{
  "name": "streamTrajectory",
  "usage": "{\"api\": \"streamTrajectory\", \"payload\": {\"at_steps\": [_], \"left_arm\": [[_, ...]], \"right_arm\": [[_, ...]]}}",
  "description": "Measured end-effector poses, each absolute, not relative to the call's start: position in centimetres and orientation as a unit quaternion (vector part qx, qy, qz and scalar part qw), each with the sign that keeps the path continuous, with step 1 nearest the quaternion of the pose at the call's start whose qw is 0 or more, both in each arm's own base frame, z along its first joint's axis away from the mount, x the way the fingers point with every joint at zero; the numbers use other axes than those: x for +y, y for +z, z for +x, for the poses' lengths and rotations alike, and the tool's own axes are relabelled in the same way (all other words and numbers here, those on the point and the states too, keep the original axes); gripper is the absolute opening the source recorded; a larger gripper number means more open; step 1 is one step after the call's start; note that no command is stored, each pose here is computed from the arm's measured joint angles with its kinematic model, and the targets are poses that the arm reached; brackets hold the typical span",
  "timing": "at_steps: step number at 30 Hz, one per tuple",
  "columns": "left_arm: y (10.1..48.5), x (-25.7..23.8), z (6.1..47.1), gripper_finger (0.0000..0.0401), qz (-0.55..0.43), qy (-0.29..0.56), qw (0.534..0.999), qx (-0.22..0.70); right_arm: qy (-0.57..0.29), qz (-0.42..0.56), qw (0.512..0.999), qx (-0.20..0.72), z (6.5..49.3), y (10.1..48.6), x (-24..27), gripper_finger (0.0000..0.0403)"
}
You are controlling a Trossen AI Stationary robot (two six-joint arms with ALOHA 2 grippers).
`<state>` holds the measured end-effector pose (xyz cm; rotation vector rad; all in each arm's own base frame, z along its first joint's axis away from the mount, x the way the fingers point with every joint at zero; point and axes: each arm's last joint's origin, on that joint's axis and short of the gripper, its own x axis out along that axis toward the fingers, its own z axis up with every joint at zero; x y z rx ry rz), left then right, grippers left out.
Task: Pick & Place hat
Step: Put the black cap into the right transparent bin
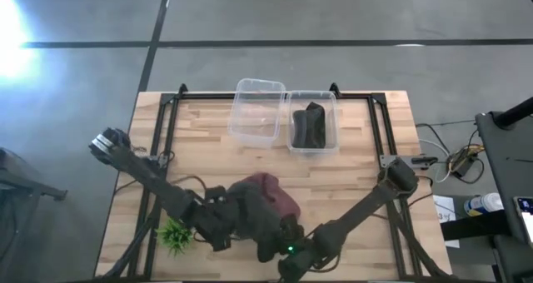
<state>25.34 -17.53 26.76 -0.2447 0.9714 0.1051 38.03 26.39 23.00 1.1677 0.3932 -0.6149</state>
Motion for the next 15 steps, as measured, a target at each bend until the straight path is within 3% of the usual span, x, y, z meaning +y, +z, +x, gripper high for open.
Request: {"api": "streamTrajectory", "payload": {"at_steps": [5, 9, 15], "left_arm": [[33.8, -15.8, 22.8, 0.0188, -0.185, 0.082, 0.916, 0.345], [38.5, -14.6, 19.5, 0.0188, -0.191, 0.124, 0.951, 0.210], [40.4, -12.7, 16.6, 0.0188, -0.171, 0.170, 0.962, 0.129]], "right_arm": [[-0.263, 0.492, 0.819, 0.131, 35.2, 30.3, 24.6, 0.0015], [-0.298, 0.405, 0.860, 0.088, 32.0, 35.2, 21.6, 0.0014], [-0.392, 0.286, 0.867, 0.117, 27.9, 39.1, 14.2, 0.0014]]}}
